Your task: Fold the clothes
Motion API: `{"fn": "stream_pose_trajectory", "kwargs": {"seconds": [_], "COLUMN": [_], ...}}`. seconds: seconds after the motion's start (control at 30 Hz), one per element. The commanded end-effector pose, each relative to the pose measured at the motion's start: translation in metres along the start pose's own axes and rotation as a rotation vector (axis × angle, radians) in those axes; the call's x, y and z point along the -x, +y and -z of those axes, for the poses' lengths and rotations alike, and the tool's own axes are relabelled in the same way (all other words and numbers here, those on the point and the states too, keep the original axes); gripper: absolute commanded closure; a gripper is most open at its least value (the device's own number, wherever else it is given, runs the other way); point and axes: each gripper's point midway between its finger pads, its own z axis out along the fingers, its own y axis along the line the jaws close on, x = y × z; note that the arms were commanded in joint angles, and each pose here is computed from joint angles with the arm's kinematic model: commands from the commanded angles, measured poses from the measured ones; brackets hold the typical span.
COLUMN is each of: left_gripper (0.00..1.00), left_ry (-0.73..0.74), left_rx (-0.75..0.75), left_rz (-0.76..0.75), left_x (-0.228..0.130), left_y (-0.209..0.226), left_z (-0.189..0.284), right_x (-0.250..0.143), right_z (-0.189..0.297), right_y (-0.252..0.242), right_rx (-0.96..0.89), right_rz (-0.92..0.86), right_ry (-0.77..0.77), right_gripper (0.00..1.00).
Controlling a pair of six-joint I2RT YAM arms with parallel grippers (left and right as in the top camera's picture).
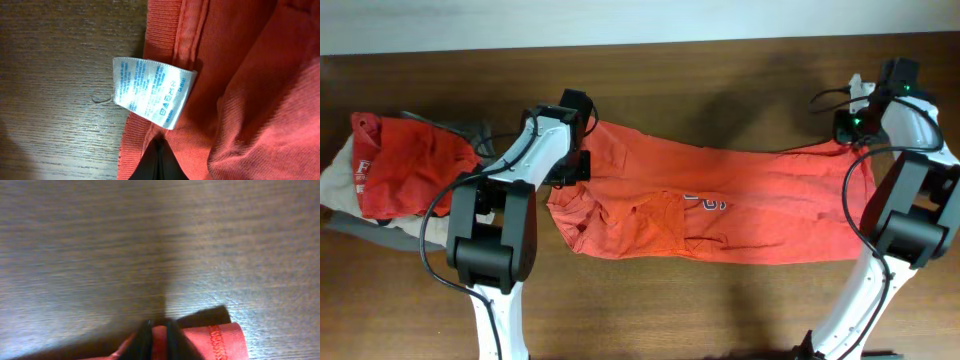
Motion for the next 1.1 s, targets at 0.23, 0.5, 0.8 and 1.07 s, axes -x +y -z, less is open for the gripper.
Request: {"fn": "stream_pose_trajectory", "kwargs": {"seconds": [0.23, 0.5, 0.8, 1.07], "left_gripper": [0.99, 0.99, 0.99, 0.99], "left_ry": [0.009, 0.010, 0.009, 0.001], "left_rx": [0.015, 0.015, 0.015, 0.017], "left_rz": [0.021, 0.021, 0.021, 0.022], "left_x": [-0.001, -0.001, -0.001, 0.001], "left_y": [0.005, 0.005, 0.005, 0.005], "left_z": [-0.008, -0.008, -0.008, -0.007], "right_x": [-0.003, -0.009, -0.015, 0.011], "right_z": [0.004, 0.019, 0.036, 0.077], "right_y": [-0.025, -0.040, -0.089, -0.094], "right_rx": [-0.066, -0.069, -0.068, 0.132], "right_rz": [-0.443, -0.753, -0.914, -0.742], "right_ry": [-0.004, -0.012, -0.052, -0.118], "right_gripper": [0.96, 0.96, 0.96, 0.95]}}
